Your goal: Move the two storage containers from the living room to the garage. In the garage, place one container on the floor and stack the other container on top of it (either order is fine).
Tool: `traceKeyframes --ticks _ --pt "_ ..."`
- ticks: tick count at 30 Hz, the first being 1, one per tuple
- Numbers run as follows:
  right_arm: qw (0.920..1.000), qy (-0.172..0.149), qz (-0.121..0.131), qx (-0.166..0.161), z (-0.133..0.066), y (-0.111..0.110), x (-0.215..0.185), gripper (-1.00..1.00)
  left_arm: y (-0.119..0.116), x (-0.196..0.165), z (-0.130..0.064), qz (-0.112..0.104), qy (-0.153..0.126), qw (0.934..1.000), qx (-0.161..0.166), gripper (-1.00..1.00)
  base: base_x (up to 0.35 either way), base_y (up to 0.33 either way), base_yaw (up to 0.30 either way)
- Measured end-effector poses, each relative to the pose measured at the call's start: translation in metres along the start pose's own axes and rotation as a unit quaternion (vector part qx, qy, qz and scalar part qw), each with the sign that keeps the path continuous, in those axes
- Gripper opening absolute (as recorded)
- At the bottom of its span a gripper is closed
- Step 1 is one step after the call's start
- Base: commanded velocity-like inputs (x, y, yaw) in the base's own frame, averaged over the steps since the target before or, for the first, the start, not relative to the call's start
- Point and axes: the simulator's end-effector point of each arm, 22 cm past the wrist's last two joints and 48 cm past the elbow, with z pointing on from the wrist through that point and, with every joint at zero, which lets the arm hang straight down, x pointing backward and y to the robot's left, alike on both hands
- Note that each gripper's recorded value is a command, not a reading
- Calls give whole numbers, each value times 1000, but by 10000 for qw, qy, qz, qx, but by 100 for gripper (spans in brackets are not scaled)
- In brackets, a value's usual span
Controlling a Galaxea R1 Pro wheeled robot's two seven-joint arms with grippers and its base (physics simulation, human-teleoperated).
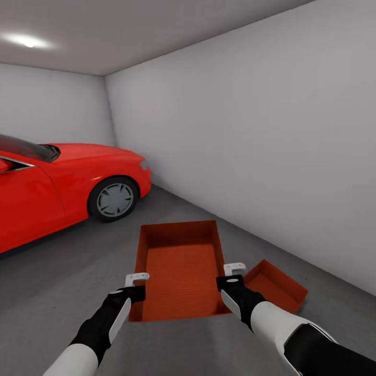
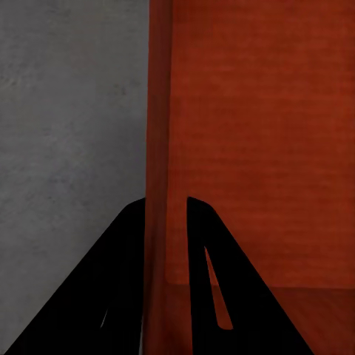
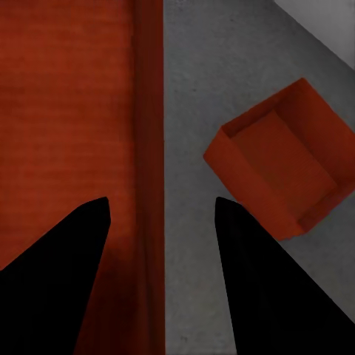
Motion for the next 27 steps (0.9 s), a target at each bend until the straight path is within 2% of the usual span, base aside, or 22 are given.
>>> traceKeyframes --ticks 12,27 --pt "10000 2 2 0 0 0 0 -100 0 0 0 3 2 10000 0 -100 322 75 -6" --pt "10000 4 2 2 0 0 0 -100 0 0 0 2 2 10000 1 -100 321 76 -221"
